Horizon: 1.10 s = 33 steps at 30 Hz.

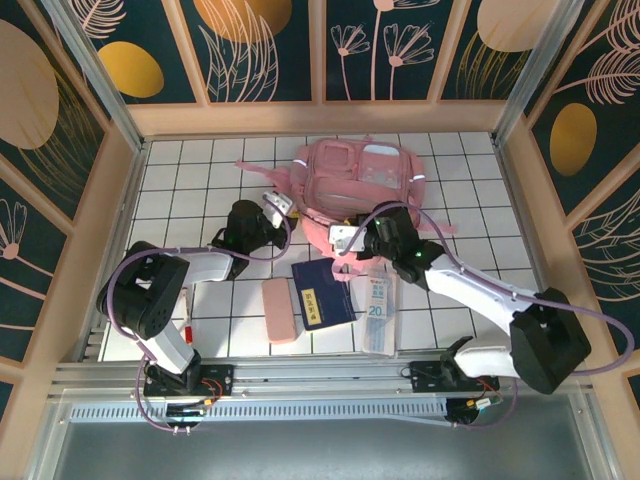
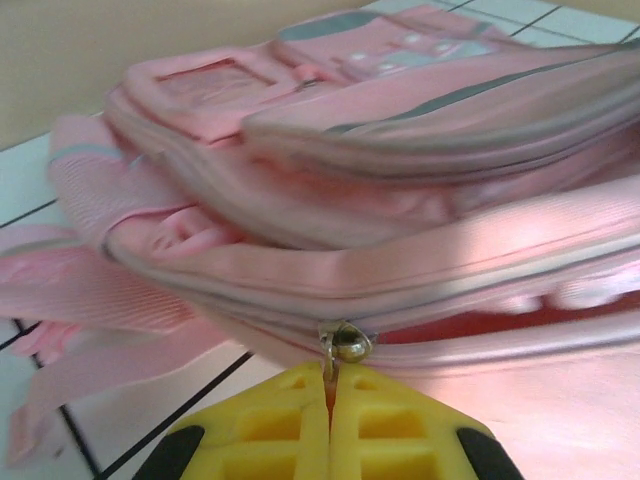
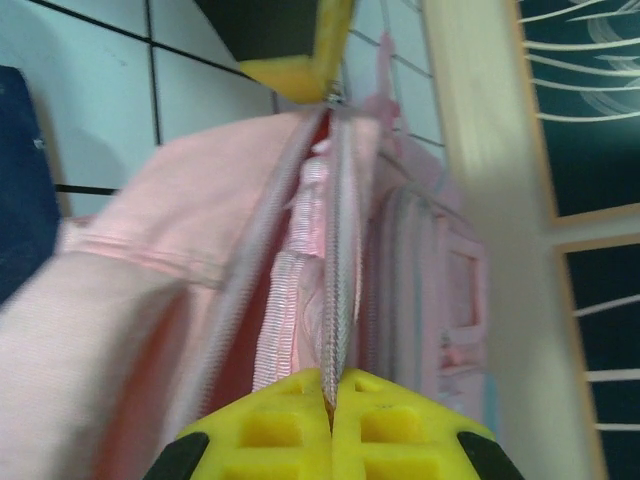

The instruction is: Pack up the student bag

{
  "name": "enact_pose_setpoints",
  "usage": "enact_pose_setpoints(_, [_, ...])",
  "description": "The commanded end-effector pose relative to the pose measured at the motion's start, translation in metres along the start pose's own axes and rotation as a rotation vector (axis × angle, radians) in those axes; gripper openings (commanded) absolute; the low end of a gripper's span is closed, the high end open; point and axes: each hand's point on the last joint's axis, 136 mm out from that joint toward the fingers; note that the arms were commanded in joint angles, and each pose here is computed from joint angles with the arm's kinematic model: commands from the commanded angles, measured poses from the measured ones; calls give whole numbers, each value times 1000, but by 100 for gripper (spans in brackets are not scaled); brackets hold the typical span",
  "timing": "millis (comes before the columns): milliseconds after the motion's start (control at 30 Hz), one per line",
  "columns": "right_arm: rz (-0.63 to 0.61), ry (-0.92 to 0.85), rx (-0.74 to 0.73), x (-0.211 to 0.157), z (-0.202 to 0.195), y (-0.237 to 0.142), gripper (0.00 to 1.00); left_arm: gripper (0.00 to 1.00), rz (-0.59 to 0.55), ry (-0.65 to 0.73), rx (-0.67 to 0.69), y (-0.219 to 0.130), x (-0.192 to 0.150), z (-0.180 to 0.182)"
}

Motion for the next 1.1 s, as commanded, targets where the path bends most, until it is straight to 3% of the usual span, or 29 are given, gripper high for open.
enact_pose_setpoints(0, [7,-47,-208,5,-47,-19,0,0,-43,-2,-31,-1,14,-2])
enact_pose_setpoints(133, [-80,90,-164,17,-38,-13,0,0,-68,40,-227,-9,22,-47])
enact_pose_setpoints(333, [-141,228,-44,28,-7,15,43,0,-79,20,-309,-15,33,-76])
enact_pose_setpoints(433, [-145,273,41,32,4,26,56,0,-106,2,-319,-21,40,-78])
enact_pose_setpoints(533, [-73,295,53,21,9,41,59,0,-115,4,-354,-24,44,-85])
enact_pose_setpoints(600, [4,297,20,8,2,50,52,0,-107,9,-366,-24,44,-87])
enact_pose_setpoints(700, [51,298,-11,0,-8,53,26,0,-97,28,-368,-26,41,-88])
enact_pose_setpoints(800, [-14,294,60,12,-1,50,0,0,-85,54,-336,-26,35,-83])
enact_pose_setpoints(967, [-49,282,89,19,5,44,0,0,-79,76,-244,-23,32,-66])
enact_pose_setpoints(1067, [-44,241,70,18,-1,36,0,0,-72,14,-159,-17,36,-38])
Point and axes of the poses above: each hand's point on the last joint's axis, 136 mm out from that joint toward the fingers, its own y axis out along the fingers, its own z axis along the line the jaws close on, x = y × z, and after that the axes turned 15 degrees about -y, right-handed
